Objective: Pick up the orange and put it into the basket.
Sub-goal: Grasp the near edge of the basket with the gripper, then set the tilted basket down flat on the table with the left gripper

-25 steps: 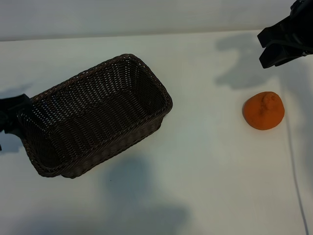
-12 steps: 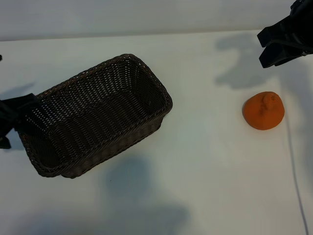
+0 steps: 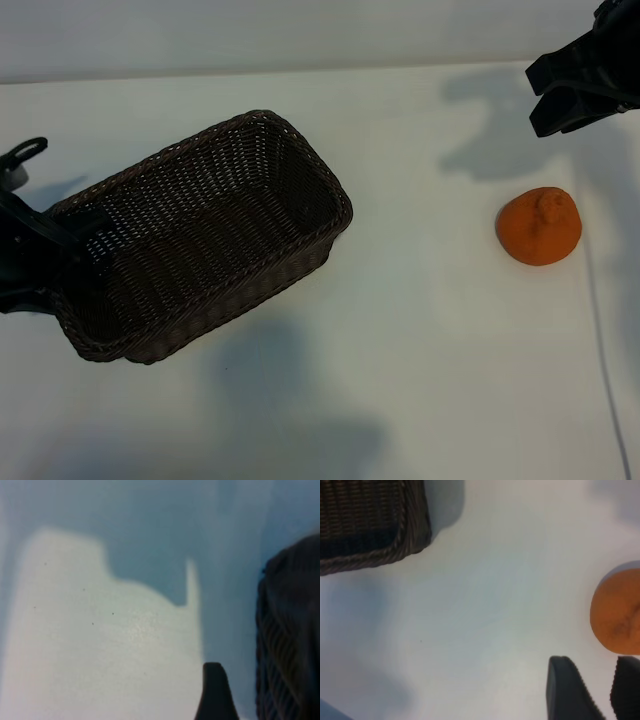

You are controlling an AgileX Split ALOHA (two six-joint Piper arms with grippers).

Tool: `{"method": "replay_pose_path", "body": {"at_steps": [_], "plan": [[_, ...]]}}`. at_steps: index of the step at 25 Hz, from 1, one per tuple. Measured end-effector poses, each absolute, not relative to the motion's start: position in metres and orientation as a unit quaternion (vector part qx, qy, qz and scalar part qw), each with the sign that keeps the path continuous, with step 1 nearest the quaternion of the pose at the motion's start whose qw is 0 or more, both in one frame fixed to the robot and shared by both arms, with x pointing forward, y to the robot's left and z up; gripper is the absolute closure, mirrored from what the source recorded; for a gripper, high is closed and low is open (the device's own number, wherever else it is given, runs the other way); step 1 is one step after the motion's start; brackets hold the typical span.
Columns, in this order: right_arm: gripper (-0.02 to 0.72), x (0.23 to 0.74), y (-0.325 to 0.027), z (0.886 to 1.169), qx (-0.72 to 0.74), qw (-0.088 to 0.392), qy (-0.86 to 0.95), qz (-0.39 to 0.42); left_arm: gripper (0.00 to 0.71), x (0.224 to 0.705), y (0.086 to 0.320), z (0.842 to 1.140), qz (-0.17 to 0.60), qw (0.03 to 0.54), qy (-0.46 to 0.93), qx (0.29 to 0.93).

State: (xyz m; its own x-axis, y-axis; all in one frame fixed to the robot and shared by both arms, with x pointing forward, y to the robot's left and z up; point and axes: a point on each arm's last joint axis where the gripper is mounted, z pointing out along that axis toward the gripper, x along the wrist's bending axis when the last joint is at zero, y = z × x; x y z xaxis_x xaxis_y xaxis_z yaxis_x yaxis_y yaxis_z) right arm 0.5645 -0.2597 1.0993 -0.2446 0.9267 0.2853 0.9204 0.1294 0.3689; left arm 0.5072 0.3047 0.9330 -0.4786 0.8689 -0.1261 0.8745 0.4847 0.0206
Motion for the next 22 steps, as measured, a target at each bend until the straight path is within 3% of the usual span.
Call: {"method": "replay_pose_path", "body": {"at_steps": [3, 5, 7, 9, 22], "plan": [[0.446, 0.565, -0.260, 1.099, 0.615, 0.007, 0.751, 0.240, 0.185, 0.507, 0.305, 0.932, -0.024, 0.059, 0.860, 0.507], [0.446, 0.565, -0.260, 1.099, 0.615, 0.007, 0.751, 0.240, 0.226, 0.507, 0.304, 0.932, -0.027, 0.056, 0.857, 0.511], [0.446, 0.565, -0.260, 1.099, 0.615, 0.007, 0.751, 0.240, 0.356, 0.505, 0.304, 0.932, -0.033, 0.048, 0.852, 0.520], [0.446, 0.565, -0.260, 1.099, 0.615, 0.007, 0.751, 0.240, 0.541, 0.505, 0.303, 0.932, -0.038, 0.051, 0.855, 0.516], [0.446, 0.565, -0.260, 1.099, 0.615, 0.007, 0.751, 0.240, 0.554, 0.503, 0.296, 0.942, -0.070, 0.076, 0.849, 0.517]]}}
